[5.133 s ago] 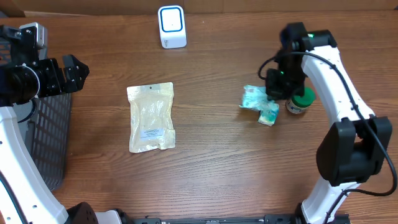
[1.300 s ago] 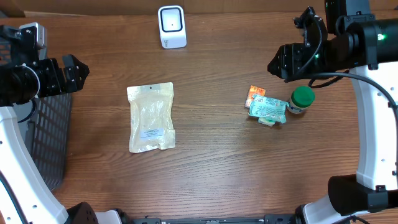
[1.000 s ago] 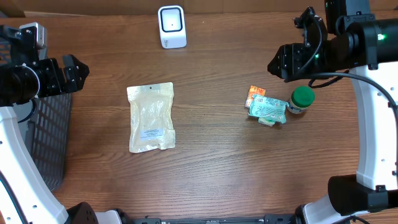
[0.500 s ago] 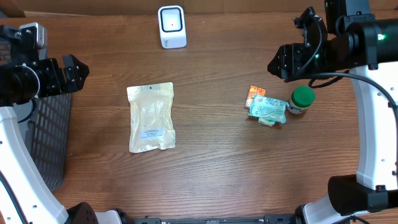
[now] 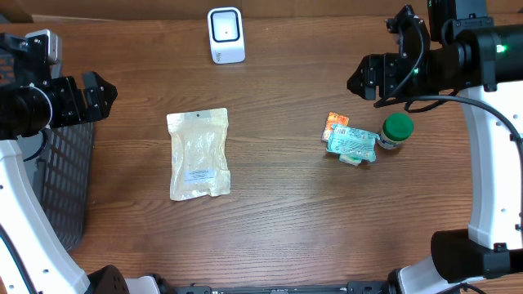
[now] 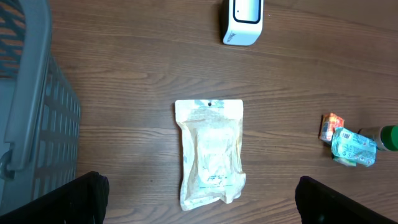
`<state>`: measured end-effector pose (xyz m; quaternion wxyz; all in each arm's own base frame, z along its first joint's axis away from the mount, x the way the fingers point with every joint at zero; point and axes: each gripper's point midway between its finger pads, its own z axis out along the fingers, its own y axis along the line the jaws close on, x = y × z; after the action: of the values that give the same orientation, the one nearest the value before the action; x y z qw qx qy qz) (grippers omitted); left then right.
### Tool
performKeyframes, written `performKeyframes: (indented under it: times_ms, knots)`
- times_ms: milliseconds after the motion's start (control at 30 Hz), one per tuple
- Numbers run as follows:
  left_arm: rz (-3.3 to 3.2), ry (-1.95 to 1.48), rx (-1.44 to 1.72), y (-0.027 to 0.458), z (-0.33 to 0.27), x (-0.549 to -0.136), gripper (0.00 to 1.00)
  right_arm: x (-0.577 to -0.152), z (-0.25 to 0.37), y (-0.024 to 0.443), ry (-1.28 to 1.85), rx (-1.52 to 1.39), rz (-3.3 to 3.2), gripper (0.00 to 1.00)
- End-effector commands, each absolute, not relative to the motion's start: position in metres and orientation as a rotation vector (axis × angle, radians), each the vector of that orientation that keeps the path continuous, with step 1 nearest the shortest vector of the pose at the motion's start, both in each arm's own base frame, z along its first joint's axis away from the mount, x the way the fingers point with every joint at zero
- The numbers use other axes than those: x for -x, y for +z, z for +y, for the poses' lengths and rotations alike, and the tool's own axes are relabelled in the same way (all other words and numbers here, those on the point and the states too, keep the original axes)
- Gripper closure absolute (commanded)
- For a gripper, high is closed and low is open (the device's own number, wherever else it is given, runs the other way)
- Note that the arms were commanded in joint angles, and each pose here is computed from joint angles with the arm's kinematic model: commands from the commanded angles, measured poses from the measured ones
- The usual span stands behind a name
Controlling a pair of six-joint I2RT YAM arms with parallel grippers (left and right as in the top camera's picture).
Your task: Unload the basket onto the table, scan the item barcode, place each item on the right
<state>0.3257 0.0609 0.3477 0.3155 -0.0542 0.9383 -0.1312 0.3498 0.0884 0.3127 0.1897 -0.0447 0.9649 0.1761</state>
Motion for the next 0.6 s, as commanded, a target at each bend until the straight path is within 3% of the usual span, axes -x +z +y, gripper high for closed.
performKeyframes:
  times_ms: [0,300,567]
  knots:
    - [2.443,-0.336,0.097,0.3563,0.0577,-0.3226,0.01,-0.3527,0.1021,0.3219,0.598,0.156,2.665,0.16]
    - [2.443,-0.336,0.097,0.3562,0.0577,-0.3227,0.00,-0.3558,0.1079,0.3265,0.643,0.173,2.635,0.02]
    - [2.443,-0.336,0.097,0.3563,0.0578,-0.3227,0.01,-0.3555,0.1080,0.3264,0.643,0.173,2.636,0.00]
